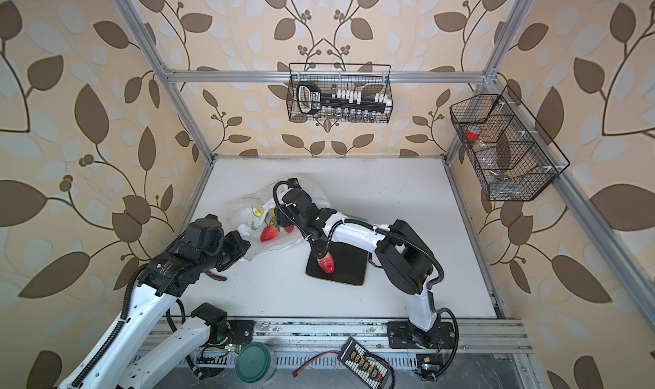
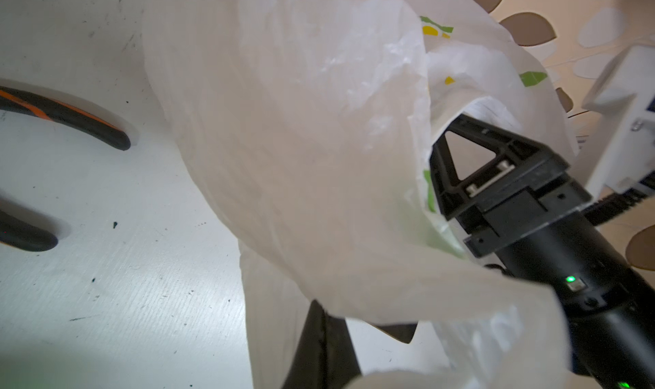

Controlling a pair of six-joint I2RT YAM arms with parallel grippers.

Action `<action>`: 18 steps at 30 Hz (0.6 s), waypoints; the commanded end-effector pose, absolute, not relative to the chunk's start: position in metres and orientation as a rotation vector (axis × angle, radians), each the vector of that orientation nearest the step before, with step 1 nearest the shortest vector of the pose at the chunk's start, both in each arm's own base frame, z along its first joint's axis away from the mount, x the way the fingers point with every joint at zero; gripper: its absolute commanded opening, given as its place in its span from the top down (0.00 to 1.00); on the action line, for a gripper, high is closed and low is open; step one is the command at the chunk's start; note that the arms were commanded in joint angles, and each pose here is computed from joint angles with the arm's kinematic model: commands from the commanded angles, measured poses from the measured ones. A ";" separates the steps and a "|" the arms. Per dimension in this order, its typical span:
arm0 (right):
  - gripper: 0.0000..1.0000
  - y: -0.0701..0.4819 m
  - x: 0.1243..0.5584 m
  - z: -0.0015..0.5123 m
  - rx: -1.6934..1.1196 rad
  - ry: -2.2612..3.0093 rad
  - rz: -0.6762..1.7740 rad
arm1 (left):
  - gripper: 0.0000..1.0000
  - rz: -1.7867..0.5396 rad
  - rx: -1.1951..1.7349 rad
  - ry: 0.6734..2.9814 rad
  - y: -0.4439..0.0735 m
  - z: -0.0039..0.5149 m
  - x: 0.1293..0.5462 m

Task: Take the fake fruits out of the plastic bag
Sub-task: 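Lift the strawberry with the right gripper up out of the bag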

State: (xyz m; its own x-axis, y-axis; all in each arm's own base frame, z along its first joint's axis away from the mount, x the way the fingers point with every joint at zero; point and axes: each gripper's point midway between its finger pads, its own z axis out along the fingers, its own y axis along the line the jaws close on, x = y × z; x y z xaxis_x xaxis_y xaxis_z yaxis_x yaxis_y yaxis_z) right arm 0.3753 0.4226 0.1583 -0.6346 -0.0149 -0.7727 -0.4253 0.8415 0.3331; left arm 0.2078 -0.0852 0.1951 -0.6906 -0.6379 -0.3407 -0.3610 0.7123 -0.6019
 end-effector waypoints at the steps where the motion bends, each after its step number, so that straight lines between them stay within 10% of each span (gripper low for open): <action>1: 0.36 0.410 0.365 0.108 -0.395 2.289 0.495 | 1.00 -0.687 -0.748 2.378 -0.088 0.197 0.208; 18: 0.40 0.427 0.420 0.046 -0.288 2.349 0.386 | 1.00 -0.699 -0.731 2.370 -0.088 0.202 0.206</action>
